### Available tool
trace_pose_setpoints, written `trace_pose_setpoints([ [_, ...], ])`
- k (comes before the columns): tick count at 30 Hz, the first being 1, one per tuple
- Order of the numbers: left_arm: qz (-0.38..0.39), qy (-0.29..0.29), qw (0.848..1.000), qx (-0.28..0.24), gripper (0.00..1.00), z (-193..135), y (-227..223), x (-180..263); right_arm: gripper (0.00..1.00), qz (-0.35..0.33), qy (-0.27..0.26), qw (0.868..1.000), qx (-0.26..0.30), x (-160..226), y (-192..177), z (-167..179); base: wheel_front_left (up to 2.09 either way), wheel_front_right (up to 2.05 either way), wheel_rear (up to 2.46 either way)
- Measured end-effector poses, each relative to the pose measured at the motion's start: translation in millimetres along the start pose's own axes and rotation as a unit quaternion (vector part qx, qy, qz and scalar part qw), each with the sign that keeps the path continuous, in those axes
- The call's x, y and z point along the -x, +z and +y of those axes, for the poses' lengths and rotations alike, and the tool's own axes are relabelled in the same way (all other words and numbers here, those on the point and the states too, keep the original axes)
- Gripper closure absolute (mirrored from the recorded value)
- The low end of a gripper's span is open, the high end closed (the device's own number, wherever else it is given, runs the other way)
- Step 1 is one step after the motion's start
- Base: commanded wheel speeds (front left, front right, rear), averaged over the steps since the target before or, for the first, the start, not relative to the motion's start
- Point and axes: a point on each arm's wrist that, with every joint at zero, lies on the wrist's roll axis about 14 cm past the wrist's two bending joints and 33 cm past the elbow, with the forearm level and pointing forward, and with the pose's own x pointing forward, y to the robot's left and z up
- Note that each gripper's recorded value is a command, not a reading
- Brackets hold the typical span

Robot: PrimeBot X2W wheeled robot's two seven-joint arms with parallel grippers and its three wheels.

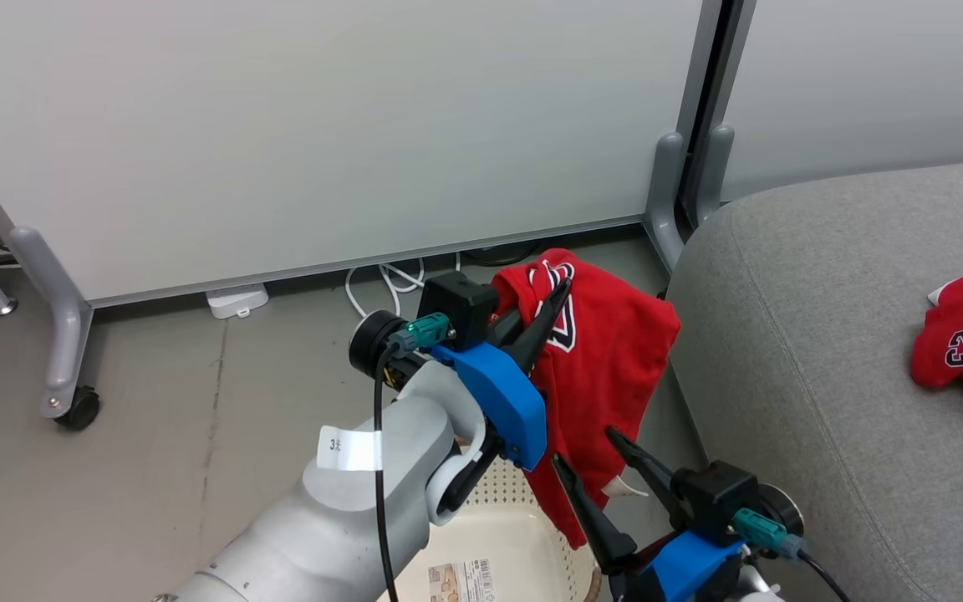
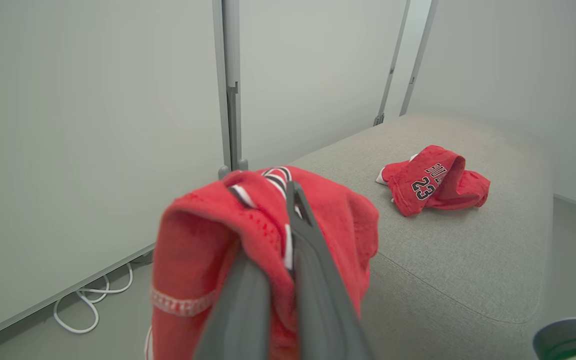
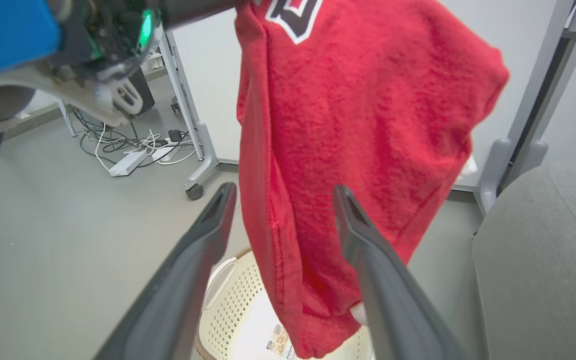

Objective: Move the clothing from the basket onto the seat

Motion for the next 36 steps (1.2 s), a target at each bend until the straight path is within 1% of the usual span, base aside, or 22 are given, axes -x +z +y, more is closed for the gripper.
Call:
trace_pose_setpoints([
  [12,0.002,-0.005,1.000,0.006,1.00,-5,-1,0,0.00,0.027,0.027,0.999,0.020,-25,-9,5,0.00,0.00,0.00],
  [24,0.004,-0.011,1.000,0.015,1.00,-10,-2,2,0.00,0.026,0.024,0.998,0.049,-46,-8,-10,0.00,0.00,0.00],
  [31,0.009,-0.013,1.000,0.018,1.00,-13,-5,4,0.00,0.030,0.022,0.998,0.055,-53,-8,-16,0.00,0.00,0.00],
  [36,0.009,-0.015,1.000,0.025,1.00,-15,-5,3,0.00,0.035,0.029,0.997,0.055,-56,-9,-13,0.00,0.00,0.00],
])
